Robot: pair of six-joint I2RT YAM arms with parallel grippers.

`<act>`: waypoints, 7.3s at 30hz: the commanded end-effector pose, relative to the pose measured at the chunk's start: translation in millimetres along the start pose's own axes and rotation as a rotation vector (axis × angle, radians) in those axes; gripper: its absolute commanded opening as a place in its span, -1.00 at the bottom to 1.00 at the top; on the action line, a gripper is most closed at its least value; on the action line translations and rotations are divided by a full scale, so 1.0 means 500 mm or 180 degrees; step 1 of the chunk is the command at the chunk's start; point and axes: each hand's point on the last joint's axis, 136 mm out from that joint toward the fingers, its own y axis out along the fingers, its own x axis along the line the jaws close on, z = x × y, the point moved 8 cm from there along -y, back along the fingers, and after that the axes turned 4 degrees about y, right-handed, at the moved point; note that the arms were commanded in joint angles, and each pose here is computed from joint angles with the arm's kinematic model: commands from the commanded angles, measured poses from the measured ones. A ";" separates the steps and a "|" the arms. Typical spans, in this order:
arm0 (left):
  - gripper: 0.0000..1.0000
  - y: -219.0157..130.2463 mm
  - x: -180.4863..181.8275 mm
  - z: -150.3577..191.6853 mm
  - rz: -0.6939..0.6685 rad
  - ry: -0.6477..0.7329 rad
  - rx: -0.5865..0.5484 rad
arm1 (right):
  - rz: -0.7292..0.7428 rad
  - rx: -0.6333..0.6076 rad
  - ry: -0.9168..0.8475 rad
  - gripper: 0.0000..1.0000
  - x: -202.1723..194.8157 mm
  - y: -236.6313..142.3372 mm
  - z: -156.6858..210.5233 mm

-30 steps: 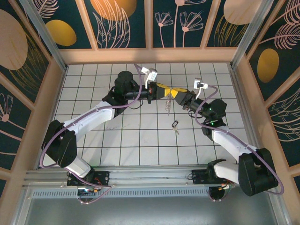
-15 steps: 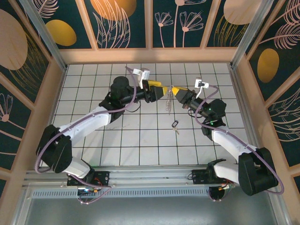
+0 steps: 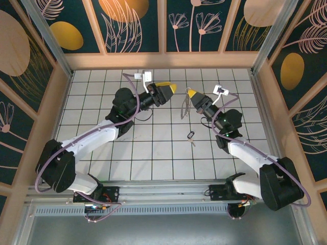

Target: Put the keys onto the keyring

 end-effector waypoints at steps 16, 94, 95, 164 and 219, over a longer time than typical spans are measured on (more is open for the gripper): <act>-0.09 0.019 0.030 0.030 0.0220 -0.0328 -0.0057 | -0.0255 -0.0137 0.0064 -1.00 0.032 0.049 -0.002; -1.00 0.044 0.057 0.056 0.0231 -0.0264 0.0132 | -0.0205 0.0125 -0.0020 -0.63 0.018 0.069 0.019; -1.00 0.043 0.056 0.055 0.0207 -0.0230 0.0141 | -0.0167 0.0114 -0.0051 -0.48 0.016 0.063 0.014; -0.39 0.053 0.026 0.055 0.0306 0.0342 0.0774 | -0.0150 0.0433 -0.0299 -1.00 -0.003 -0.021 0.002; -0.31 0.006 0.038 0.060 0.0290 -0.0537 0.0025 | -0.0351 -0.0006 0.0108 -1.00 0.030 0.061 0.022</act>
